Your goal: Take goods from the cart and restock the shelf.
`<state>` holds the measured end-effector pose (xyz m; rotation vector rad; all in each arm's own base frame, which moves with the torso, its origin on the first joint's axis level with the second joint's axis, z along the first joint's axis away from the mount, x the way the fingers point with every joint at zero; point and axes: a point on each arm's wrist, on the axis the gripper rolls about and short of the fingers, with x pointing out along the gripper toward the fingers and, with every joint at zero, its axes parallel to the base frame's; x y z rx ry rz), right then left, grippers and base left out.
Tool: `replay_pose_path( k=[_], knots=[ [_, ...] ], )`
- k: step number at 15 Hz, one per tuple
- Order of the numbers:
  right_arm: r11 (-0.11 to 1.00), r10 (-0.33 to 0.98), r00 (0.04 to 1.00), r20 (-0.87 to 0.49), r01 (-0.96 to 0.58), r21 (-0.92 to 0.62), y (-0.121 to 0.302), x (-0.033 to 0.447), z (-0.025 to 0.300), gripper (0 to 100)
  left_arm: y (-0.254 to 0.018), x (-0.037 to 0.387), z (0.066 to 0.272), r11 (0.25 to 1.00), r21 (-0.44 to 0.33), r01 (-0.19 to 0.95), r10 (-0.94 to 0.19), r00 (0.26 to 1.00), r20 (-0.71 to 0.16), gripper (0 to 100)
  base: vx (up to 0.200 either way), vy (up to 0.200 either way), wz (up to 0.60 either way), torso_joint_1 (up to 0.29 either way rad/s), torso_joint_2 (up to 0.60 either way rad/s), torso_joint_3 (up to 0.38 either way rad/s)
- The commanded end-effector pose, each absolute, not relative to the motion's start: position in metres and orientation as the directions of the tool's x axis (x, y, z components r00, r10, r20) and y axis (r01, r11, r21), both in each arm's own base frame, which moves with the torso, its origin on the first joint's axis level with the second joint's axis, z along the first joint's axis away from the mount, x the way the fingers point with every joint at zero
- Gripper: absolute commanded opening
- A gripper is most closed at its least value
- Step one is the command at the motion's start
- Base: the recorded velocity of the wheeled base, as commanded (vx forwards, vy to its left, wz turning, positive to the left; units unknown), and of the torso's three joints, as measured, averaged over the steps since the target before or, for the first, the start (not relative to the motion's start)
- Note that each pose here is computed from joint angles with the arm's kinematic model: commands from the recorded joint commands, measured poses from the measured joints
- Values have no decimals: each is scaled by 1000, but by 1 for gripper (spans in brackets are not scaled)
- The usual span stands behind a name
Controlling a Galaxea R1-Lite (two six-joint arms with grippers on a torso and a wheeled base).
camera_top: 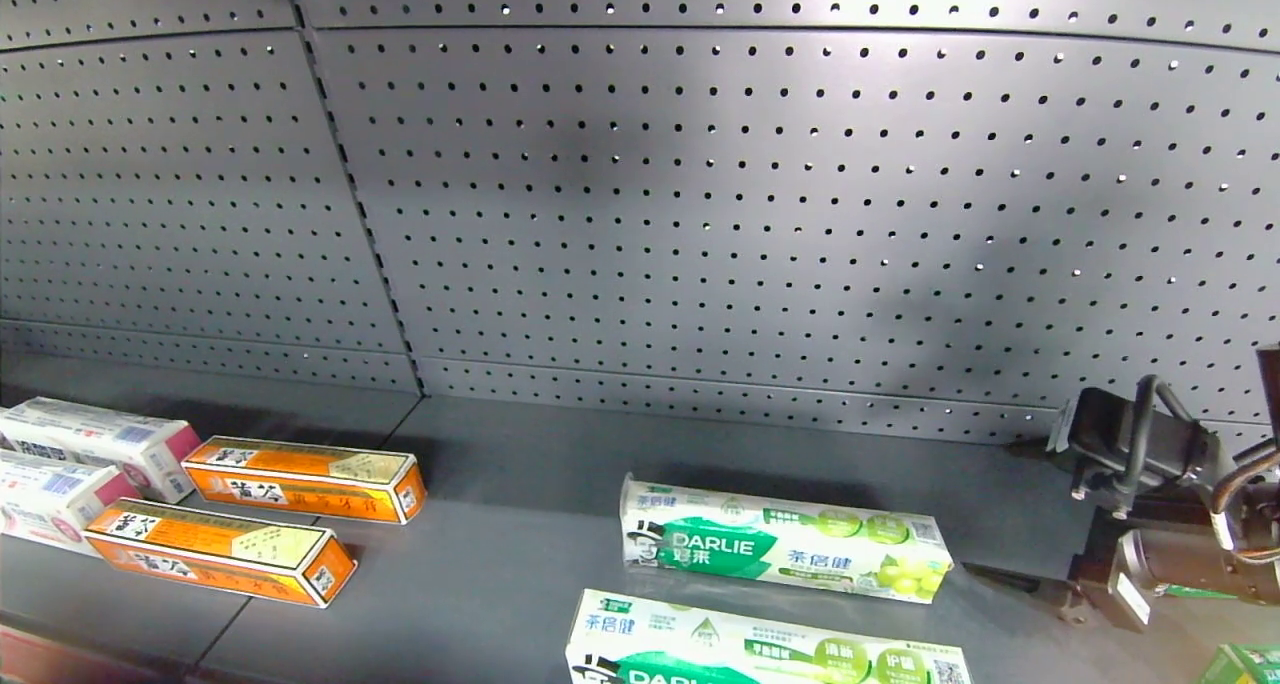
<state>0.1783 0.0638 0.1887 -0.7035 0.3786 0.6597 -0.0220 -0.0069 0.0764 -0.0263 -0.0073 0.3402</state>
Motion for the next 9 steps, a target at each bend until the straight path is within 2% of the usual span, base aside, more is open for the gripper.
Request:
replay_pose_path(
  k=[1, 9],
  knots=[
    [586, 428, 754, -499, -651, -482, 61, 174, 195, 100, -7, -22, 76, 942, -28, -334, 334, 943, 3, 100, 0, 0, 0, 0, 0, 0],
    [607, 441, 785, -436, -618, -499, 65, 182, 213, 100, -7, -22, 77, 947, -20, -321, 321, 947, 2, 100, 0, 0, 0, 0, 0, 0]
  ],
)
